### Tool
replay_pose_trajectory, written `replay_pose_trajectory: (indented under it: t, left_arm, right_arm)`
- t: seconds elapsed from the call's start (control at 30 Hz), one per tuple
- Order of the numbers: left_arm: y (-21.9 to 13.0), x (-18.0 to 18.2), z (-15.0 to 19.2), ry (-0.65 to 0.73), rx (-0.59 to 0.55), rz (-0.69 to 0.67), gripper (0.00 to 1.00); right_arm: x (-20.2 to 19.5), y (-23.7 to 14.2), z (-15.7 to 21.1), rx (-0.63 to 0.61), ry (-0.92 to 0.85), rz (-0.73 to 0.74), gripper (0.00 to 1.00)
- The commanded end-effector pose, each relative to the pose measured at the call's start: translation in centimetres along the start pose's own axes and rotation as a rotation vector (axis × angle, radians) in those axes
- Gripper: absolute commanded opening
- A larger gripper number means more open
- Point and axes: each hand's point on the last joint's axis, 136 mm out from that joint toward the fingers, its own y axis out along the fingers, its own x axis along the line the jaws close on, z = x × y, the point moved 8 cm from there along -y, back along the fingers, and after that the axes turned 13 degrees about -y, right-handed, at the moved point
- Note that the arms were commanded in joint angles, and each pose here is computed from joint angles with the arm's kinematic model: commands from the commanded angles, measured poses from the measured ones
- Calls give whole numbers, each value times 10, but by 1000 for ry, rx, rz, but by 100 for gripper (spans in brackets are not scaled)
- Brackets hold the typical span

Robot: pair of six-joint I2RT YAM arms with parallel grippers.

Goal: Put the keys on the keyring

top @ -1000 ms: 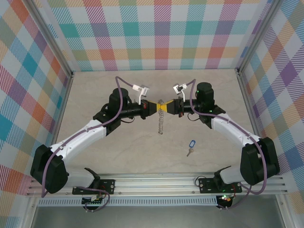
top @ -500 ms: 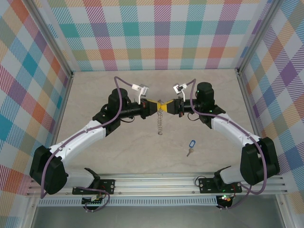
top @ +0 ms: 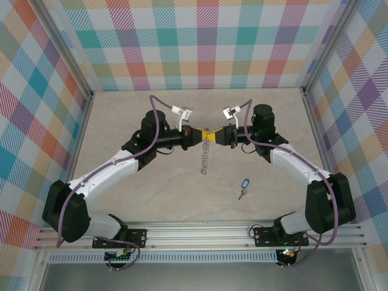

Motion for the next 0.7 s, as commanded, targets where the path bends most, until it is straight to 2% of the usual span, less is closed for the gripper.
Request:
replay_pose_trajectory:
  t: [0.0,0.17,0.3,0.37,0.5,0.67]
  left_arm:
    - [2,-36,-9,69,40,187,0]
    - [-5,-47,-13,90,3,212,0]
    - [-13,-50,-17,106,-56,178,0]
    - [-17,-49,-17,103,-82,137,0]
    - [-23,-43,-17,107,-118,50,0]
    - [-24,-38,-15,112,-136,14,0]
  right_arm:
    - [12,8,-8,4,-68,-89,0]
    - [14,7,-12,6,-71,-95,0]
    - [14,4,-15,1,-69,-83,1]
    - [14,2,-16,-3,-69,-72,9]
    - [14,-1,-18,-12,-68,-51,15]
    - [15,-3,-18,-16,-64,-43,30]
